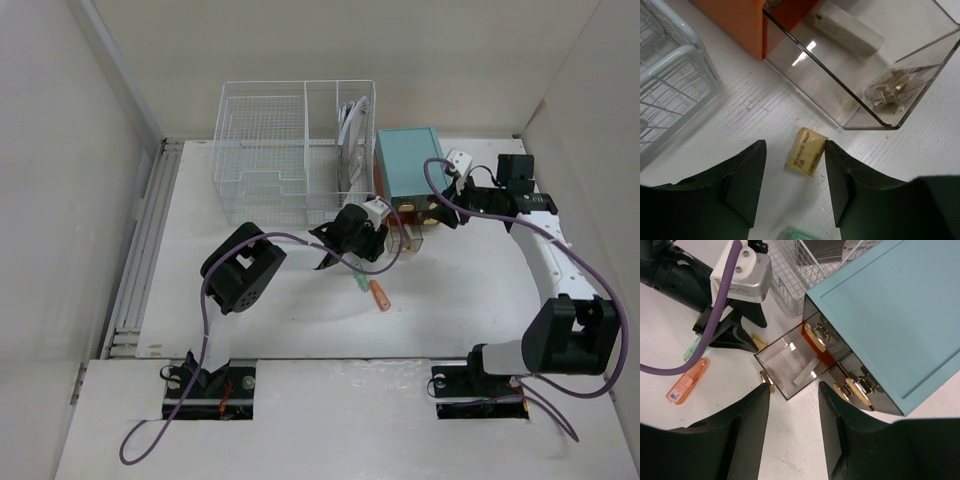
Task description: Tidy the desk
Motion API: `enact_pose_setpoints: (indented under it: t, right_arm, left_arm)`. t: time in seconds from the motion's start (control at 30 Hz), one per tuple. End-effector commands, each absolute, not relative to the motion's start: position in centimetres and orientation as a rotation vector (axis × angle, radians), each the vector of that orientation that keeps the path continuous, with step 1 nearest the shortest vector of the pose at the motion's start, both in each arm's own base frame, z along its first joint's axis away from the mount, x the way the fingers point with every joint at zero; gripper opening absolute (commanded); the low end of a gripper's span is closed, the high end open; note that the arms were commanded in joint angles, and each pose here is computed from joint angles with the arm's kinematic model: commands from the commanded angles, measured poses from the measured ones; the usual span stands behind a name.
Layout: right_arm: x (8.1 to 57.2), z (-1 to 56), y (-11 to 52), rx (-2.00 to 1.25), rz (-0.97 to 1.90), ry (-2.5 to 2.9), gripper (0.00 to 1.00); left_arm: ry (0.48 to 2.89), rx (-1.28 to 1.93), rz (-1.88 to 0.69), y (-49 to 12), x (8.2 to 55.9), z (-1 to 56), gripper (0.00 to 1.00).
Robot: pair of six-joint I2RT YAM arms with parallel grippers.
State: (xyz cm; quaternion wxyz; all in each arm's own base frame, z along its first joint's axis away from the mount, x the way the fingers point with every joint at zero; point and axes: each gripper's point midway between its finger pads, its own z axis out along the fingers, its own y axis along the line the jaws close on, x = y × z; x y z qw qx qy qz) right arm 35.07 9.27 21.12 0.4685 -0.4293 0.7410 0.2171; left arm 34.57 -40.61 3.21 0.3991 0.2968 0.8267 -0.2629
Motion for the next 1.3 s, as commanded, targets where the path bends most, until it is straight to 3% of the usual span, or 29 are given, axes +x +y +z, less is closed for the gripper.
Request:
enact_pose_setpoints:
  t: [0.0, 0.77, 0.83, 0.87, 1.0, 1.13, 1.27]
  right_arm:
    - [34.5, 22.7, 9.8, -1.056, 0.582, 1.755, 0.49]
    - [34.0, 23.0, 9.5, -1.053, 0.646, 1.744, 0.49]
    - [34.0, 23.0, 9.5, -1.061, 0.640, 1.738, 0.49]
    - [33.9, 23.1, 9.6, -1.062, 0.649, 1.731, 0.49]
    - [34.0, 23.0, 9.0, -1.043, 0.644, 1.746, 0.49]
    - [33.9, 23.1, 9.1, -1.051, 0.647, 1.734, 0.49]
    - [34.0, 23.1, 8.8, -1.043, 0.642, 1.738, 0.49]
  left_arm:
    - [2.073, 0.790, -0.690, -41.2, 34.7, 4.1, 0.46]
    - [2.207, 0.959, -0.362, -37.9, 33.3, -0.8, 0.45]
    - [2.215, 0.962, -0.358, -37.8, 33.2, -1.3, 0.38]
    - [2.215, 0.962, -0.358, -37.8, 33.2, -1.3, 0.27]
    - [2.217, 0.939, -0.370, -38.1, 33.4, -0.9, 0.01]
    - [2.193, 0.893, -0.395, -38.6, 33.3, 0.9, 0.00]
    - [2.100, 0.805, -0.438, -39.1, 34.1, 6.3, 0.00]
